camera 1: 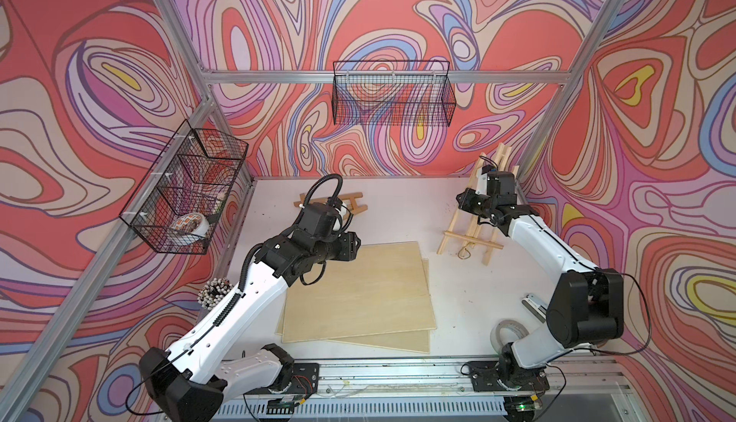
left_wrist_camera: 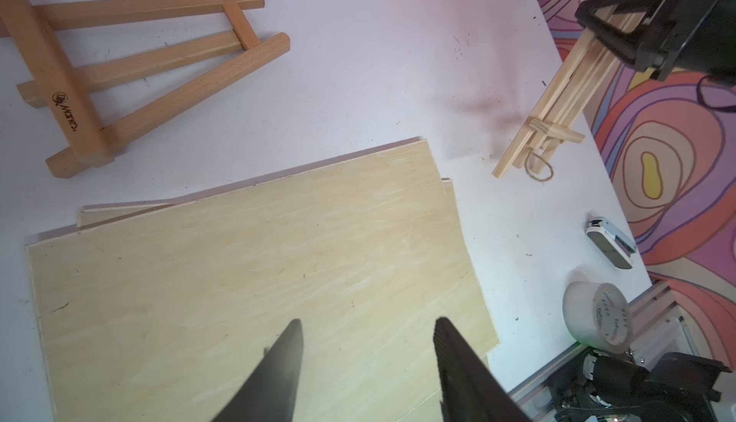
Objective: Disassemble the easel
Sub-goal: Place the easel at the center of the board.
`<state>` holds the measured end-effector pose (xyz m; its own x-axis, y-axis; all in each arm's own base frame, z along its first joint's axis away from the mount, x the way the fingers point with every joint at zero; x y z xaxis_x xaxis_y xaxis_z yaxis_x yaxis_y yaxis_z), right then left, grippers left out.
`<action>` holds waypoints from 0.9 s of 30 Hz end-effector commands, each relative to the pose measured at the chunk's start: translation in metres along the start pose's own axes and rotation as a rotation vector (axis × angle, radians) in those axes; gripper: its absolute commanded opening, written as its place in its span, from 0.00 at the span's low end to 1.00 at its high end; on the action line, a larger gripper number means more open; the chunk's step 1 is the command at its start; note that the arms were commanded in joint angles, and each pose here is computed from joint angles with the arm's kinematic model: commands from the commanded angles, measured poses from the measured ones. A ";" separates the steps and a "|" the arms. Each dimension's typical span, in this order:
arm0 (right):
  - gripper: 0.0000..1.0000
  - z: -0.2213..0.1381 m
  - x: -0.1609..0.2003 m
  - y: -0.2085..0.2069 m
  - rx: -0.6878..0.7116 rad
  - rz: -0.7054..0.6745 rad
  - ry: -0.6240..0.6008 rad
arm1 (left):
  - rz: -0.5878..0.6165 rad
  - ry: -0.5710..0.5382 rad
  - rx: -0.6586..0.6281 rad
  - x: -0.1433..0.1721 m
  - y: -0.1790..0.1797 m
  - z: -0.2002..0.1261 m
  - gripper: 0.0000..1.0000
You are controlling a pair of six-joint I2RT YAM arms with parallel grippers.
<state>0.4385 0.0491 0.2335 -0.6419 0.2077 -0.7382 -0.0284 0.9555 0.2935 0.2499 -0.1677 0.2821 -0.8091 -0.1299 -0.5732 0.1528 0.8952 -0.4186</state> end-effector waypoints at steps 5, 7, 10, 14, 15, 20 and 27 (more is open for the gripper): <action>0.00 0.056 -0.007 -0.026 0.108 -0.034 0.155 | -0.023 0.110 0.007 0.008 0.007 0.021 0.55; 0.00 0.078 -0.004 -0.029 0.096 -0.018 0.206 | -0.028 0.097 0.012 0.008 0.008 0.016 0.56; 0.00 0.109 0.003 -0.032 0.079 0.012 0.259 | -0.024 0.068 0.040 0.007 0.006 0.007 0.61; 0.00 0.141 0.018 -0.041 0.092 0.053 0.295 | -0.017 0.041 0.058 0.006 0.004 -0.002 0.66; 0.00 0.148 0.020 -0.043 0.093 0.061 0.301 | -0.017 0.037 0.061 0.005 0.004 -0.003 0.67; 0.00 0.177 0.029 -0.049 0.093 0.092 0.319 | -0.024 0.027 0.074 0.005 0.004 -0.008 0.67; 0.03 0.203 0.048 -0.058 0.098 0.132 0.349 | -0.022 0.009 0.073 0.003 0.005 -0.012 0.70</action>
<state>0.5543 0.0435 0.0715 -0.8706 0.2317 -0.4341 0.1255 0.9576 0.2595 0.2435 -0.1620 0.2824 -0.8299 -0.1453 -0.5387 0.1623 0.8609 -0.4822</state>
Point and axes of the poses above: each gripper's point midway between its finger pads, its own z axis out along the fingers, its own y axis along the line the jaws close on, x = y × z, the point moved 5 cm from there along -z, back along the fingers, and after that the axes turned 7 degrees about -z, right-handed, at the moved point
